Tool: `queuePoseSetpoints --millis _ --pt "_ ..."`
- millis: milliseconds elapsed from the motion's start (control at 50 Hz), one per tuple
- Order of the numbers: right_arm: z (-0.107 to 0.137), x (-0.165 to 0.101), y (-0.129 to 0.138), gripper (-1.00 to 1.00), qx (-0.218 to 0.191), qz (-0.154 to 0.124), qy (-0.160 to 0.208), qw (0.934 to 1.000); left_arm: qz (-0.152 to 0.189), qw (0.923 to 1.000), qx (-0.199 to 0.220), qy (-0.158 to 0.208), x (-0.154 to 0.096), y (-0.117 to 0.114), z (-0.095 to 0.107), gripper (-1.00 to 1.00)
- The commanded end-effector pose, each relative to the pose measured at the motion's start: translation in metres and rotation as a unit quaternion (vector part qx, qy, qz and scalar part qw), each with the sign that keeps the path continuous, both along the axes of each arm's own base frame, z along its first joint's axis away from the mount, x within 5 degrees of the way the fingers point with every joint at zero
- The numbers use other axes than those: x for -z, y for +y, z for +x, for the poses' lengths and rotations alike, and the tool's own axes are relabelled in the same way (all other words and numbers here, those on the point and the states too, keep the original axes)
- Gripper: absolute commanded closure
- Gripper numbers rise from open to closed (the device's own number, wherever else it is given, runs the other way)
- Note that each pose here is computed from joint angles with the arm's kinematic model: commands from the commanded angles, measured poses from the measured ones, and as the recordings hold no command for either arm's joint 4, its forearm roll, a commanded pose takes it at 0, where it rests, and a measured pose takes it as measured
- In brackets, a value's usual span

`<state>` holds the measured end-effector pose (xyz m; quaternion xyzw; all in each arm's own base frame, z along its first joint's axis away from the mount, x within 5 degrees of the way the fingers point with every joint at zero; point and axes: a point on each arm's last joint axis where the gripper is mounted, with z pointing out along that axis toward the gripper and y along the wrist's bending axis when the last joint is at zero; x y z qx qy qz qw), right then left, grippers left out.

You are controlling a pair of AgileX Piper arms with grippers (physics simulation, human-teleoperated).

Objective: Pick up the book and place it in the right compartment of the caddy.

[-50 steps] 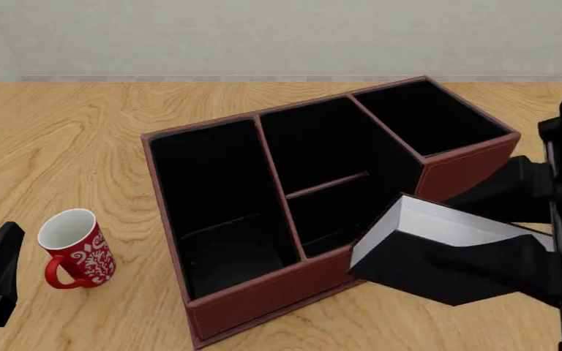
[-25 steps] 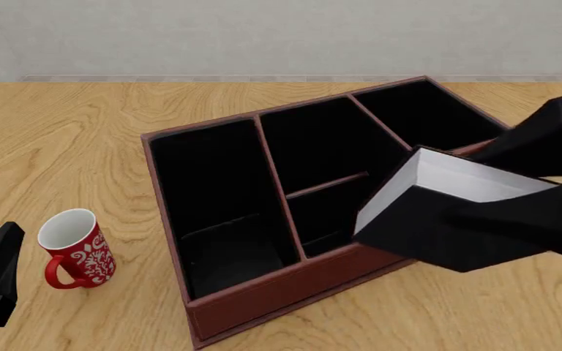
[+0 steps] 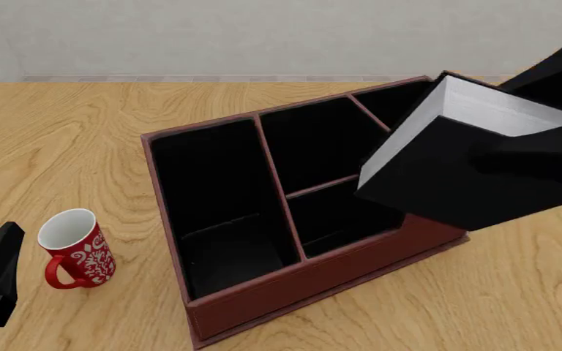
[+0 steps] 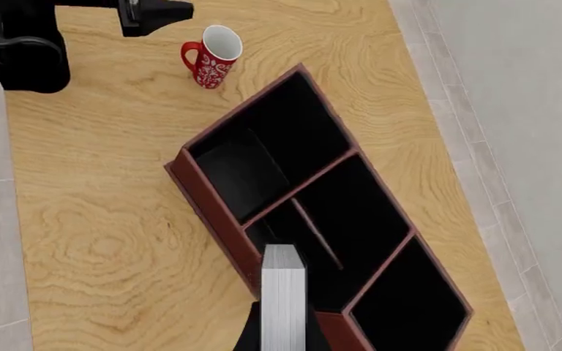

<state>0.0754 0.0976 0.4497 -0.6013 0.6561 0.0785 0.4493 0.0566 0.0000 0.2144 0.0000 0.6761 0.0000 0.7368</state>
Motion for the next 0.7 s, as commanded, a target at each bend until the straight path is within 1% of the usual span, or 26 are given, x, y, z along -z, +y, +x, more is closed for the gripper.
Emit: queuePoseSetpoints --millis 20,340,580,700 --pt "0.000 -0.020 -0.003 1.00 0.009 0.019 -0.016 0.9997 0.000 1.0000 0.000 0.000 0.000 0.000 0.000 -1.00" --pt "0.005 -0.044 -0.001 1.00 0.017 0.033 -0.033 0.9987 0.000 1.0000 0.000 0.000 0.000 0.000 0.000 -1.00" --pt "0.011 -0.056 0.002 1.00 0.026 0.035 -0.038 0.9983 0.000 1.0000 0.000 0.000 0.000 0.000 0.000 -1.00" --pt "0.016 -0.061 0.003 1.00 0.035 0.031 -0.042 0.9980 0.000 1.0000 0.000 0.000 0.000 0.000 0.000 -1.00"
